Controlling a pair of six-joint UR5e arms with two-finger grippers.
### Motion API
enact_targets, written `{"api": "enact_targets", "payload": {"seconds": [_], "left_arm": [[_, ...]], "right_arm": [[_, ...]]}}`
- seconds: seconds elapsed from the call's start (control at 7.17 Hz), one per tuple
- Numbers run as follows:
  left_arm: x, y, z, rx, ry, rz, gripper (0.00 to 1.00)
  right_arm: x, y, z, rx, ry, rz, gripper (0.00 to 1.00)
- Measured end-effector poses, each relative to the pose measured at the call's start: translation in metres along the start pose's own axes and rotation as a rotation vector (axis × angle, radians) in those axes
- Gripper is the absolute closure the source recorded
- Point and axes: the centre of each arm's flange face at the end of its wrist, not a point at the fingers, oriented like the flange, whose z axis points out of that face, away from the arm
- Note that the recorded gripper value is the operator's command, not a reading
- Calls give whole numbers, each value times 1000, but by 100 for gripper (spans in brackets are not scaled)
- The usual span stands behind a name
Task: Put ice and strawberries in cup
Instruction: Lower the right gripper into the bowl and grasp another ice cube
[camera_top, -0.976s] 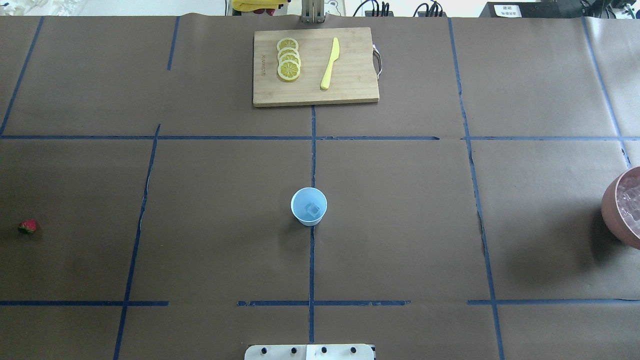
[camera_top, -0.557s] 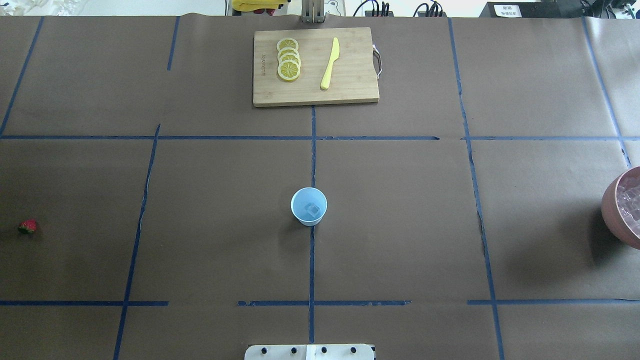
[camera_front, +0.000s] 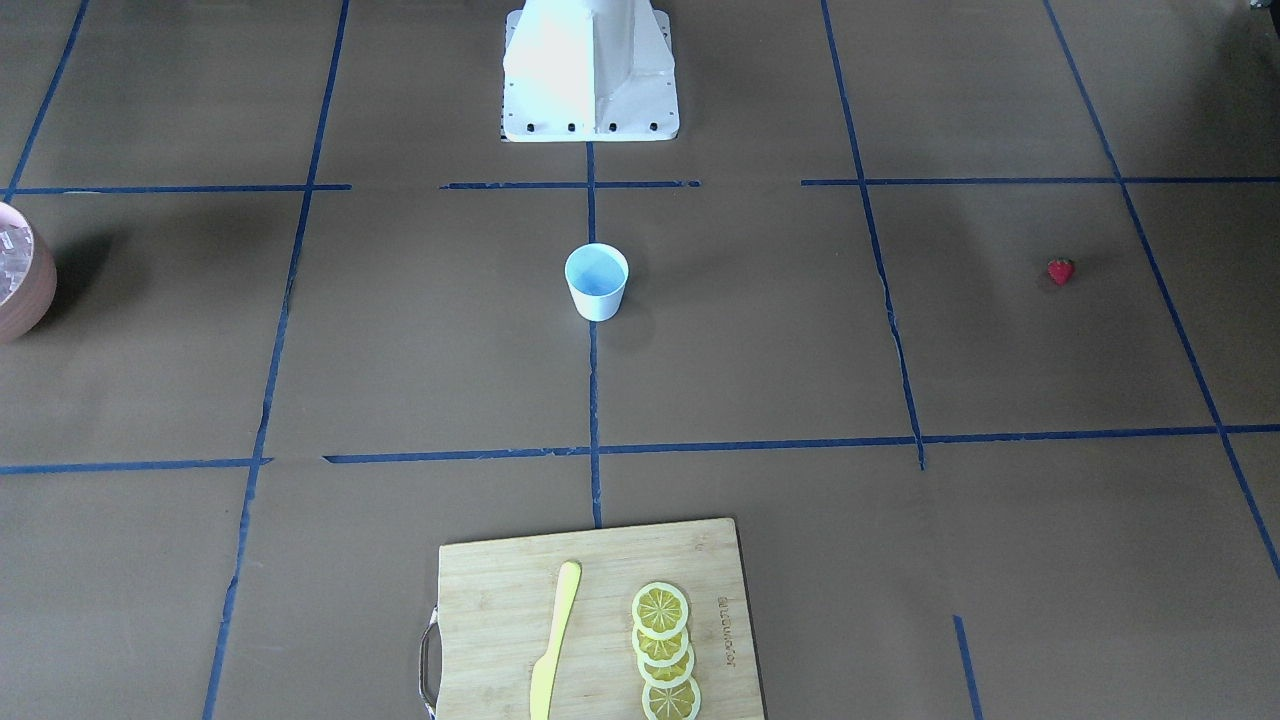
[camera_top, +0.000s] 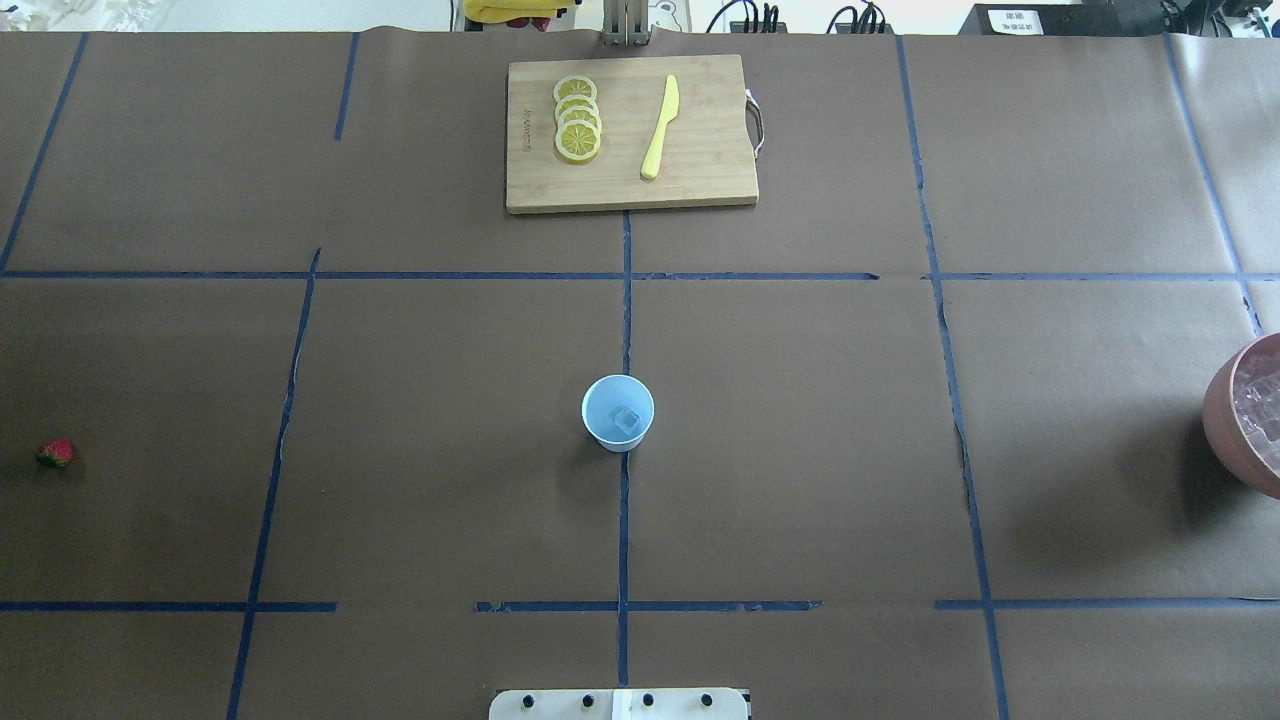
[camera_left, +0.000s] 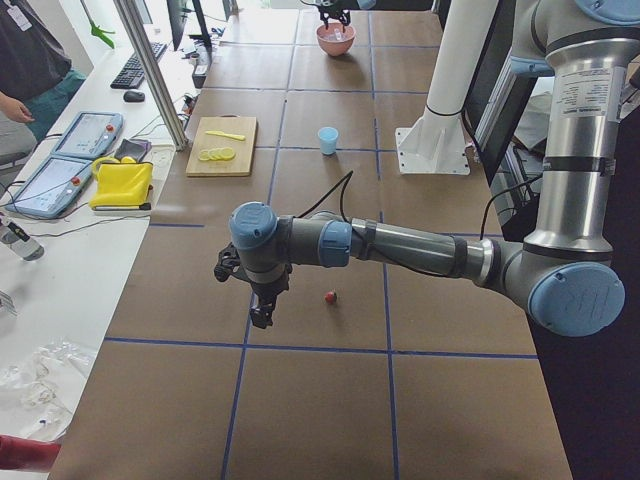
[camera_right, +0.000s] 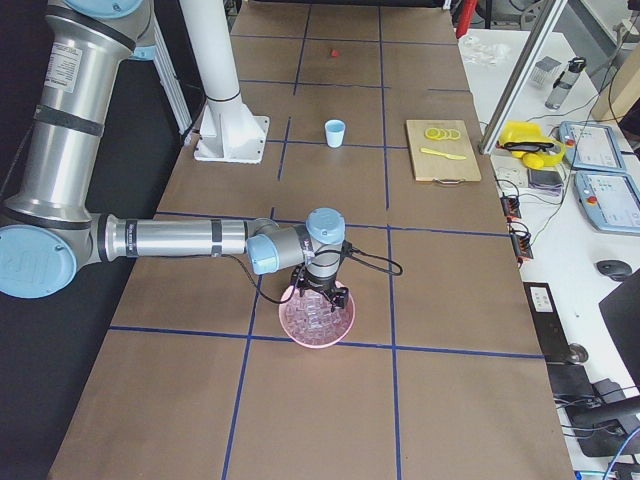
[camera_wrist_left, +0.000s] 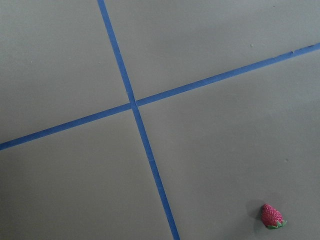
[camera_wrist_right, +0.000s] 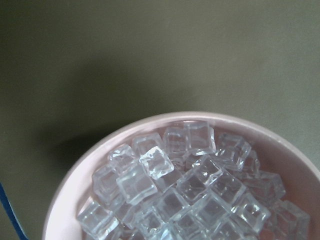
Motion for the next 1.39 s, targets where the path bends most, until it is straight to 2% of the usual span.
{"api": "enact_targets", "payload": {"seconds": [0.56,0.84,0.98,1.11,1.25,1.39], "left_arm": [[0,0,0,-1,0,-1,0],[0,0,0,0,0,0,0],[0,0,0,0,0,0,0],[0,0,0,0,0,0,0],[0,0,0,0,0,0,0],[0,0,0,0,0,0,0]], "right_arm": [[-3,-2,14,-35,-6,-20,13],[-3,-1,17,-45,-5,-22,29],[-2,0,18,-52,-1,-23,31],[-1,1,18,-58,4,-25,38],[-1,1,18,-62,8,-26,49],[-1,2,18,-65,10,-26,73]]}}
